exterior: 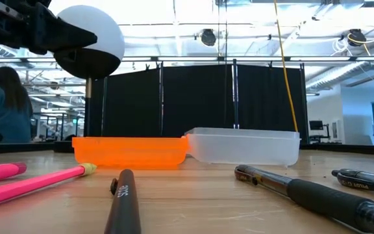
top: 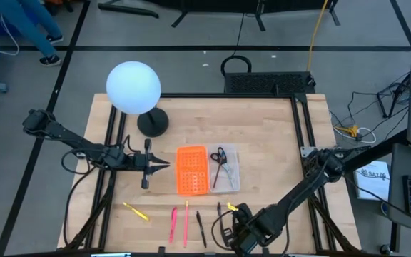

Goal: Pick & place school supplies into a supply box
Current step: Put the right black pen into the orange and white supply box

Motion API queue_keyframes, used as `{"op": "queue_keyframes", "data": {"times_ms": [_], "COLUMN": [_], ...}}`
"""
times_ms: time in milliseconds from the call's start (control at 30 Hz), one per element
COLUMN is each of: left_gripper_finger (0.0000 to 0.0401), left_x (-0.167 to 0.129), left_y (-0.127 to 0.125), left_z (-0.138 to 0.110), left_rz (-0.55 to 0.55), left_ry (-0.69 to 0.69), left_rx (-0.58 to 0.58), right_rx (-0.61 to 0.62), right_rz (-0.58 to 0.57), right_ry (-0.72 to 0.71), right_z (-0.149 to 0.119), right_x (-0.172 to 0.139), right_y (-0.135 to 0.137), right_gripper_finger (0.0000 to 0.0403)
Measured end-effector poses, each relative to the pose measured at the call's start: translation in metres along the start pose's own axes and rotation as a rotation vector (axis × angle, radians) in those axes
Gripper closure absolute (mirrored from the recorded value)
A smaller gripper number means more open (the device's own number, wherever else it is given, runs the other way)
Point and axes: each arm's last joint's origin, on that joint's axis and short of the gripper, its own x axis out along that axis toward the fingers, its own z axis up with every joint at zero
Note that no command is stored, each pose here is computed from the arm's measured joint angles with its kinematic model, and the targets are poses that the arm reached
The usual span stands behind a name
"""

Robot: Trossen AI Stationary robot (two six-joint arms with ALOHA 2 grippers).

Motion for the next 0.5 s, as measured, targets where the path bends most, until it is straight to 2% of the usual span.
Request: {"op": "queue_keyframes", "data": {"times_ms": [267, 367, 500], "left_gripper_finger": [0.0359, 0.0359, 0.0359], "left_x": [0.0, 0.0, 0.0], "left_y": [0.0, 0.001, 0.001], "left_z": [0.002, 0.001, 0.001], "left_rz": [0.005, 0.021, 0.039], "left_ry": [-0.015, -0.012, -0.007], "left_rx": [0.069, 0.074, 0.095], "right_rx": [0.116, 0.168, 0.196], "right_rz": [-0.062, -0.09, -0.06], "right_ry": [0.075, 0.149, 0.188], "right_z": [0.012, 0.013, 0.012], "right_x": [0.014, 0.024, 0.034], "right_y": [-0.004, -0.008, -0.01], "right_gripper_finger": [0.0204, 0.0185, 0.0183]}}
